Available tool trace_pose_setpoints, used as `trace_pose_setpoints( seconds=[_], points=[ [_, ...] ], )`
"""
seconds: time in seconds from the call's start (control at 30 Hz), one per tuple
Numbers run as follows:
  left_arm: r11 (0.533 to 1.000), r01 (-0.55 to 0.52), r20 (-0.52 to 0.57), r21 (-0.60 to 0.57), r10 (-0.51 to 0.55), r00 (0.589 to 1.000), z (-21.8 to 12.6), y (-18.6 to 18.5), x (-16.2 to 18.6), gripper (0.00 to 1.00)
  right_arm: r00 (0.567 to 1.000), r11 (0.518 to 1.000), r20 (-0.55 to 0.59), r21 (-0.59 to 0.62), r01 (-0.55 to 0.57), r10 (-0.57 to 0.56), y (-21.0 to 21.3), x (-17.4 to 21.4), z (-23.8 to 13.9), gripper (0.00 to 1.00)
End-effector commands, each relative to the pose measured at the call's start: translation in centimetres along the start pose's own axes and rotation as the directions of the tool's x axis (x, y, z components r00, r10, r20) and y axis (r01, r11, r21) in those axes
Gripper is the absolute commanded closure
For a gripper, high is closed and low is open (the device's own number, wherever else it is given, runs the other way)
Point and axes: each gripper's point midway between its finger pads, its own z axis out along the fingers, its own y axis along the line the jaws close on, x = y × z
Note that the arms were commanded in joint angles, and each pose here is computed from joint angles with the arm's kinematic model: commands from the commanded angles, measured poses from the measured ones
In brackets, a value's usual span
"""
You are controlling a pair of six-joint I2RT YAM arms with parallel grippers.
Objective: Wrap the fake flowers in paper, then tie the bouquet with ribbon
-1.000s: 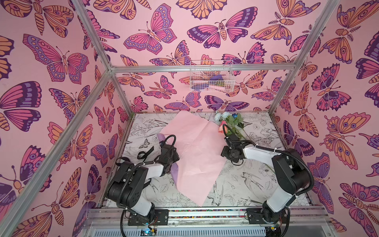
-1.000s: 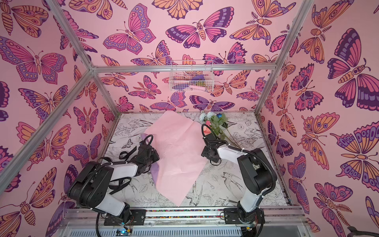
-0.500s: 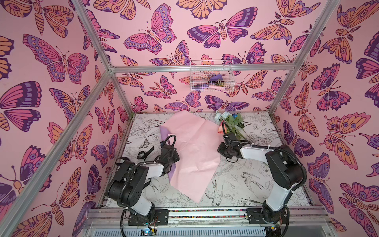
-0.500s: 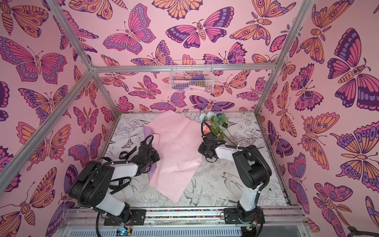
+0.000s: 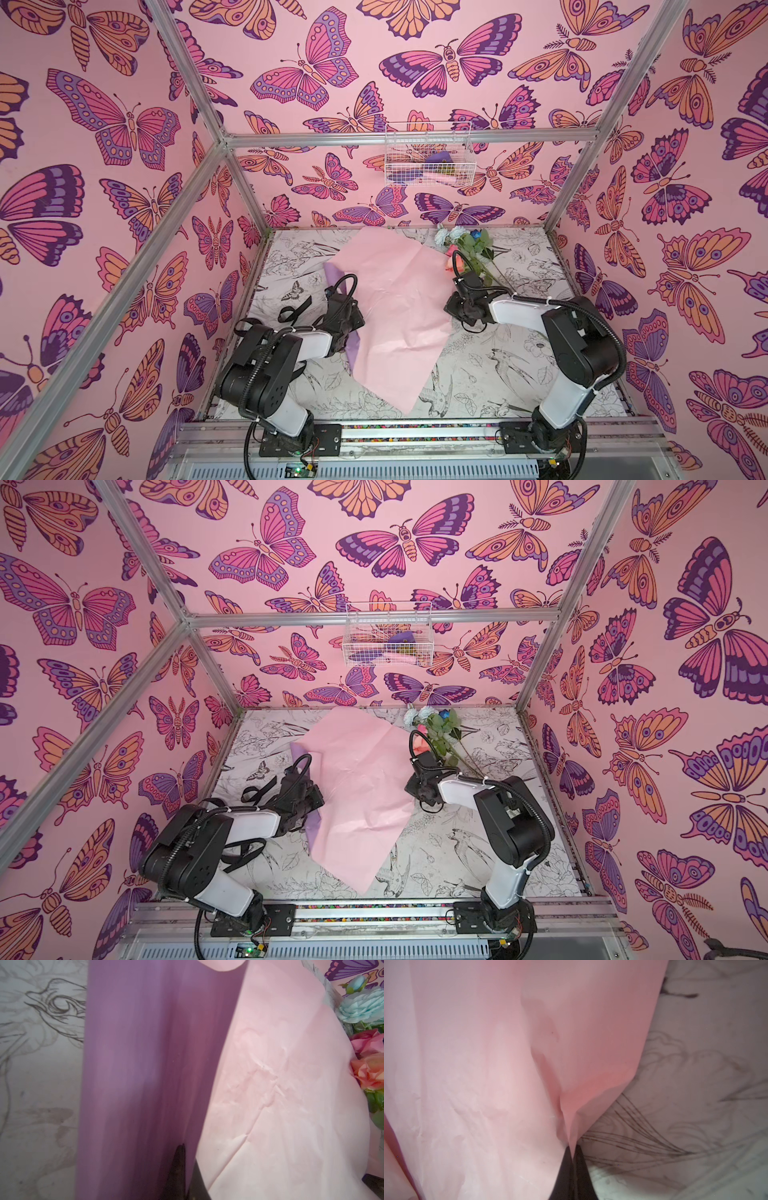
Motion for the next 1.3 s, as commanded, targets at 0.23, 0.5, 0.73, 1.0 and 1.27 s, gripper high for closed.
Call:
trace_pose_setpoints(
  seconds=[0.23,0.5,0.73,1.0,1.27],
  points=[
    [0.998,-0.035,-0.004,0.06,0.036,0.999,0.3,-1.6,-0.7,1.0,0.991,0.962,-0.007,0.24,-0.13,0.135,-10.4,1.9,-1.9,1.0],
    [0.997,-0.019,0.005,0.073,0.019,1.0,-0.3,-1.8,-0.9,1.0,0.988,0.964,0.022,0.214,-0.156,0.155,-11.6,0.4,-3.5,1.0],
    [0.999,0.041,0.073,0.006,-0.041,0.997,-3.6,0.7,-0.9,0.8,0.993,0.979,-0.027,0.171,-0.112,0.118,-10.0,0.3,-3.1,0.9],
    [0.997,0.049,0.167,-0.059,-0.039,0.985,-9.4,1.9,-3.2,0.34,0.998,0.981,-0.022,0.186,-0.047,0.052,-9.8,0.0,-5.8,0.53],
    [1.0,0.01,0.176,-0.016,-0.007,0.984,-14.0,1.0,-3.8,0.01,0.995,0.959,0.048,0.277,0.067,-0.083,-11.0,-1.8,-12.2,0.45]
  ],
)
